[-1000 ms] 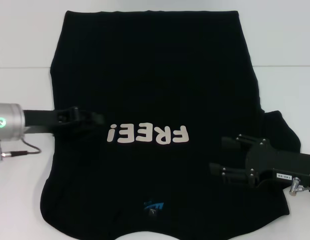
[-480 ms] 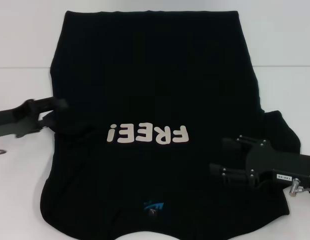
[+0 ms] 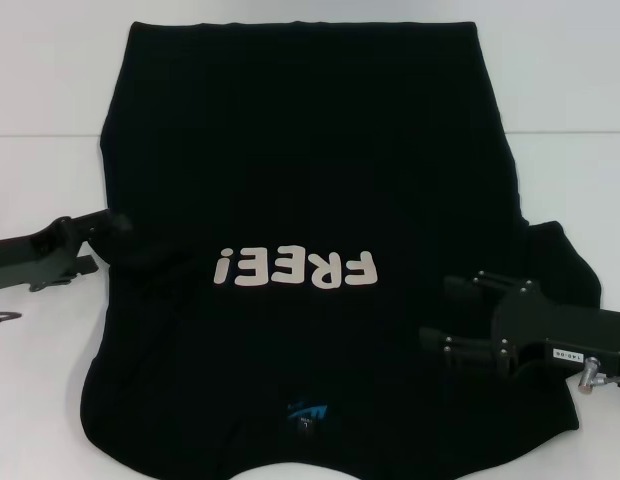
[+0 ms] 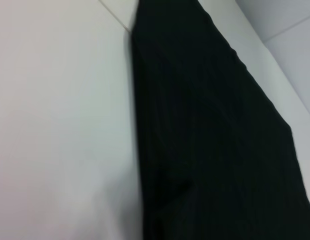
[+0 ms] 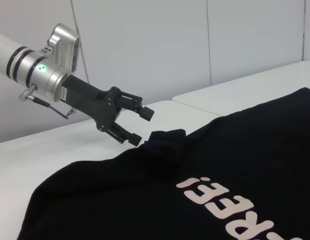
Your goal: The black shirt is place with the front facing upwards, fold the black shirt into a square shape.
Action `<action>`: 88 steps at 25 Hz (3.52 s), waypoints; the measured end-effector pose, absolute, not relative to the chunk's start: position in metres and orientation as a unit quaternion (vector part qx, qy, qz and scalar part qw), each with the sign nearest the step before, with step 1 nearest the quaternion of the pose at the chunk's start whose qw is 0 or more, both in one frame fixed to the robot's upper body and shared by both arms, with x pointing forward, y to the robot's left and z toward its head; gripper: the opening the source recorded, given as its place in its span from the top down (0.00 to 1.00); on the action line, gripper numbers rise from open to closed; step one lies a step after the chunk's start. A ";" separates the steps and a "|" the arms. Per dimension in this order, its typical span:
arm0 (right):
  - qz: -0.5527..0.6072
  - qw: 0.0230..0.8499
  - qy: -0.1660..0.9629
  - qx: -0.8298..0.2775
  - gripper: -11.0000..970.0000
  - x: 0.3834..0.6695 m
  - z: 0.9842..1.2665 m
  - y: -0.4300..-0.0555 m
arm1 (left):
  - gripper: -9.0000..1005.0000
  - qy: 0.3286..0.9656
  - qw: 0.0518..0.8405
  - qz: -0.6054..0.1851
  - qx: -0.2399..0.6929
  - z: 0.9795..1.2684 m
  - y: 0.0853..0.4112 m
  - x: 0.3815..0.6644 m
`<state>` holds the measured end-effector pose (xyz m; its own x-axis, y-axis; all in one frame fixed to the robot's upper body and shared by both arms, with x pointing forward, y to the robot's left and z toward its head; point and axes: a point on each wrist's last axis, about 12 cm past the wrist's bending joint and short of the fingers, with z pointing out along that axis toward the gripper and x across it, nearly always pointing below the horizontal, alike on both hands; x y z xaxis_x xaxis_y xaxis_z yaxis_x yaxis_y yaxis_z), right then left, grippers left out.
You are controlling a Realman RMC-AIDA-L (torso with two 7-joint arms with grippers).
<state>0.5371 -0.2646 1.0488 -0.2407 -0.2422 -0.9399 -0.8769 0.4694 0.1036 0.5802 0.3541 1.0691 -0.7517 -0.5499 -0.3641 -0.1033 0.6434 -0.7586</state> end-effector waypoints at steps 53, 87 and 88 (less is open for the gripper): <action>0.218 0.125 0.968 0.003 0.12 0.599 1.136 -0.333 | 0.07 0.725 0.410 -0.434 0.345 1.086 0.309 0.517; 0.219 0.116 0.969 0.002 0.12 0.612 1.107 -0.309 | 0.07 0.725 0.408 -0.436 0.344 1.086 0.307 0.517; 0.221 0.117 0.968 0.001 0.12 0.613 1.108 -0.309 | 0.07 0.725 0.408 -0.436 0.344 1.086 0.307 0.517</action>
<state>0.6125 -0.3088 1.1078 -0.9726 0.0546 -0.2258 -0.0489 0.9020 0.4289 0.5174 0.3074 1.0861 -0.4308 0.1425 -0.8911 0.8541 0.3832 -0.3516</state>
